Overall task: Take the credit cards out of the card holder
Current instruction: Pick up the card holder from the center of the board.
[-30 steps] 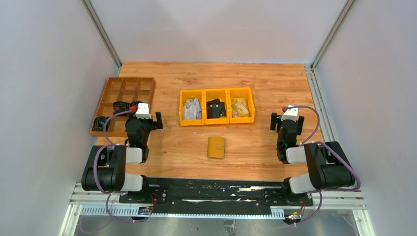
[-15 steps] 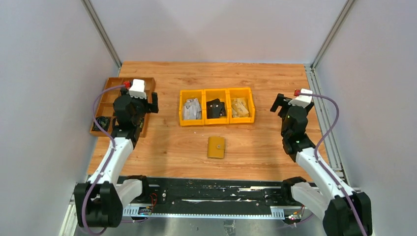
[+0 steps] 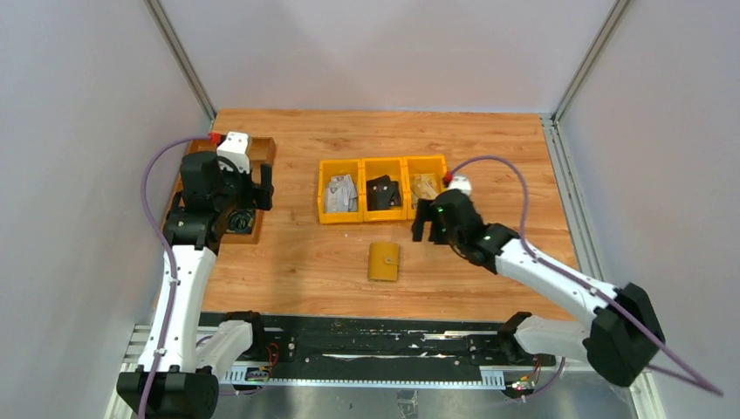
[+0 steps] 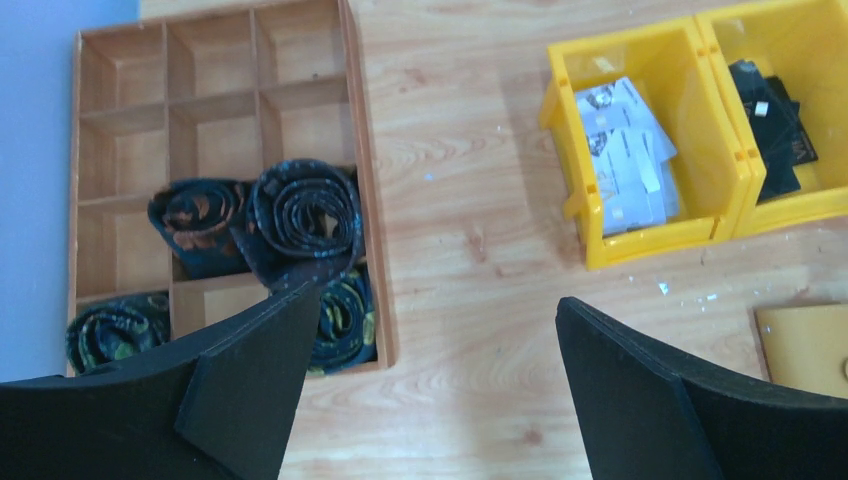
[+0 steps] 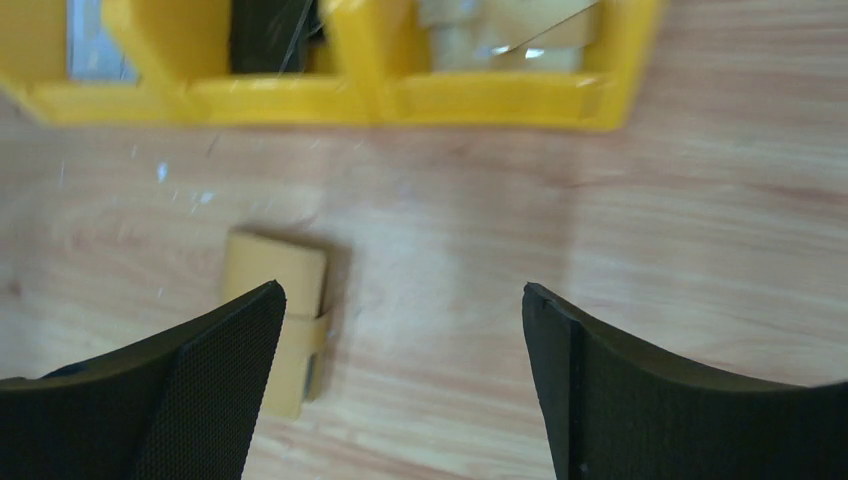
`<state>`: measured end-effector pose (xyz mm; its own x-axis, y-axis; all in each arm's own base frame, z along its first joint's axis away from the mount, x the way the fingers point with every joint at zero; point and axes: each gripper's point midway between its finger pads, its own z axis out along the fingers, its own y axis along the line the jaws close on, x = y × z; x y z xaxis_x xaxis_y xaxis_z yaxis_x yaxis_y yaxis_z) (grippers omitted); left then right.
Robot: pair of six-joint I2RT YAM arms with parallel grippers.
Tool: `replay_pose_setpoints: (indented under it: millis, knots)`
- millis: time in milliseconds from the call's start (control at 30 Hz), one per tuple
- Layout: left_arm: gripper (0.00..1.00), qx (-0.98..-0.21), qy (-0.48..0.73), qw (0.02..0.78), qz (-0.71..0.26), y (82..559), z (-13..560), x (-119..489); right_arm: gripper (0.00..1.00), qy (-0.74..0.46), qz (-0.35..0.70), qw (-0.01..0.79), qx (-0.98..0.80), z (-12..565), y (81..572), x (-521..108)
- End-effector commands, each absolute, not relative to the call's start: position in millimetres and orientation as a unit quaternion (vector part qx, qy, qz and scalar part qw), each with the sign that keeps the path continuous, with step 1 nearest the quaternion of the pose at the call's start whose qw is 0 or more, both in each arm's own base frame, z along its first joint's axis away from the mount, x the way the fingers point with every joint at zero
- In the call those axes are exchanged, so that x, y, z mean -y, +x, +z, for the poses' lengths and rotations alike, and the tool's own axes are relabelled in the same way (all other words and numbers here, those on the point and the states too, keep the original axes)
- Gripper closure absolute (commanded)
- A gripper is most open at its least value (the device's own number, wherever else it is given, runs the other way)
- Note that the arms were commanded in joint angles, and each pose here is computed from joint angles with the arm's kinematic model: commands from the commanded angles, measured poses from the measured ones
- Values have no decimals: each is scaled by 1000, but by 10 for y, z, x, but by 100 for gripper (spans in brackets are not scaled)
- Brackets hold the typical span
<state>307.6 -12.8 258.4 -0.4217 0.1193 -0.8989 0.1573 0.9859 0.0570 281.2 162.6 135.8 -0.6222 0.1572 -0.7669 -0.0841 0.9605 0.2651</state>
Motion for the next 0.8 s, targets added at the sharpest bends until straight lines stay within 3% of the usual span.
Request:
replay_pose_setpoints:
  millis: [0,233,767]
  knots:
    - [0,-885,75,459,-16,2743,2445,92,9,-24,110,365,-924,1042,2443,-2085]
    - [0,-904,77,420,-17,2585,2380,81,8,-87,70,342,-933,739,2229,-2782]
    - [0,-901,99,421,-36,2445,2565,169,7,-77,25,322,-943,239,2125,-2934]
